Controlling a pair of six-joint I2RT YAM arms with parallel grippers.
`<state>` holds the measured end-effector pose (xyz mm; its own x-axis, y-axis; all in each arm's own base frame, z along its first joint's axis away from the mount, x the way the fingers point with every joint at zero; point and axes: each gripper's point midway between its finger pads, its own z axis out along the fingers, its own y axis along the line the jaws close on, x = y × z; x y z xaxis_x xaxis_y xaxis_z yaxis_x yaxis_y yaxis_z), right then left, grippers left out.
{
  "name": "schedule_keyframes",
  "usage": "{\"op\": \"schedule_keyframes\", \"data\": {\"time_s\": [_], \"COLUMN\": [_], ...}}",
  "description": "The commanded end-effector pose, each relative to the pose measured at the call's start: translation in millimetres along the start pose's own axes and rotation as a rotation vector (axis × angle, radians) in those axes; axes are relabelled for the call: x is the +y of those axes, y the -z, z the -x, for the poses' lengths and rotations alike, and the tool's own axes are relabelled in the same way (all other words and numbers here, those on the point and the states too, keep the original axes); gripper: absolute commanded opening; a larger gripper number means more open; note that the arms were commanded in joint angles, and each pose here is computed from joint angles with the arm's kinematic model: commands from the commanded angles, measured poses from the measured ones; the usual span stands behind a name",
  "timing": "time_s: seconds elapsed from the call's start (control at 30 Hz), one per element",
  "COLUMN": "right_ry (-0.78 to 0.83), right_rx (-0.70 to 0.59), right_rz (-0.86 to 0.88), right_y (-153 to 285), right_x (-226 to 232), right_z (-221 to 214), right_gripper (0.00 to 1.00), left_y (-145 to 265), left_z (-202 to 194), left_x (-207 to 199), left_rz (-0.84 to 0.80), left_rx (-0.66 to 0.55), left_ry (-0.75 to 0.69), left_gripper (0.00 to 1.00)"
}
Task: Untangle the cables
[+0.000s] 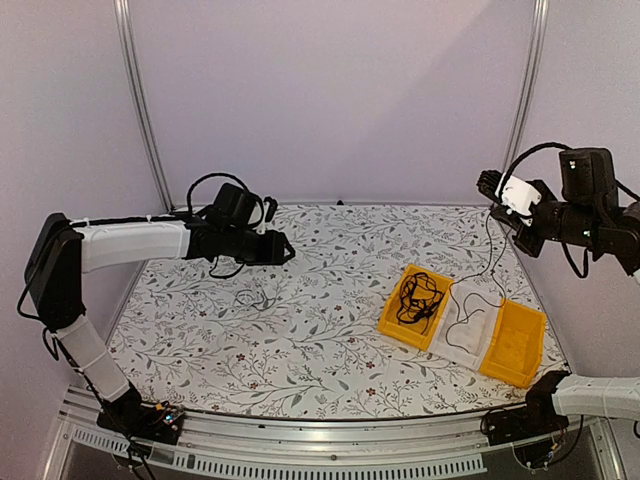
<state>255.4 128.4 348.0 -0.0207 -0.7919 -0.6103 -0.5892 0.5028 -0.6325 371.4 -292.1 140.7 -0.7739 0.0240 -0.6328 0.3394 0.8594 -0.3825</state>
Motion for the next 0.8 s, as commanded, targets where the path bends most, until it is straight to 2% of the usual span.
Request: {"op": "schedule_keyframes", "data": {"time_s": [0.0,0.3,0.43,0.67,0.77], "right_ry": [0.043,0.089,0.095,0.129,0.122], "right_rx": [0.014,0.077,0.045,-0.098,-0.121], "right_rz": [0.046,0.137,0.166,0.261,0.298], "right_y": [0,-22,-26,-11,-12], "right_x": [15,45,48,46,44], "right_z": [-16,-53,-47,-5,6], "right_gripper": [0.00,0.00,0.00,0.00,0.00], "left_y": [-2,-3,-3,-3,-5], "left_z": [-4,-7,-10,-15,-16], "left_x": [1,3,7,11,12], "left_rz": [-0.001,0.003,0.013,0.018,0.018], "left_rx": [0.005,0.014,0.019,0.019,0.018], "left_ry": [-0.010,-0.013,-0.016,0.001,0.009], "left_gripper": [0.55,0.55,0.55,0.54,0.54]}}
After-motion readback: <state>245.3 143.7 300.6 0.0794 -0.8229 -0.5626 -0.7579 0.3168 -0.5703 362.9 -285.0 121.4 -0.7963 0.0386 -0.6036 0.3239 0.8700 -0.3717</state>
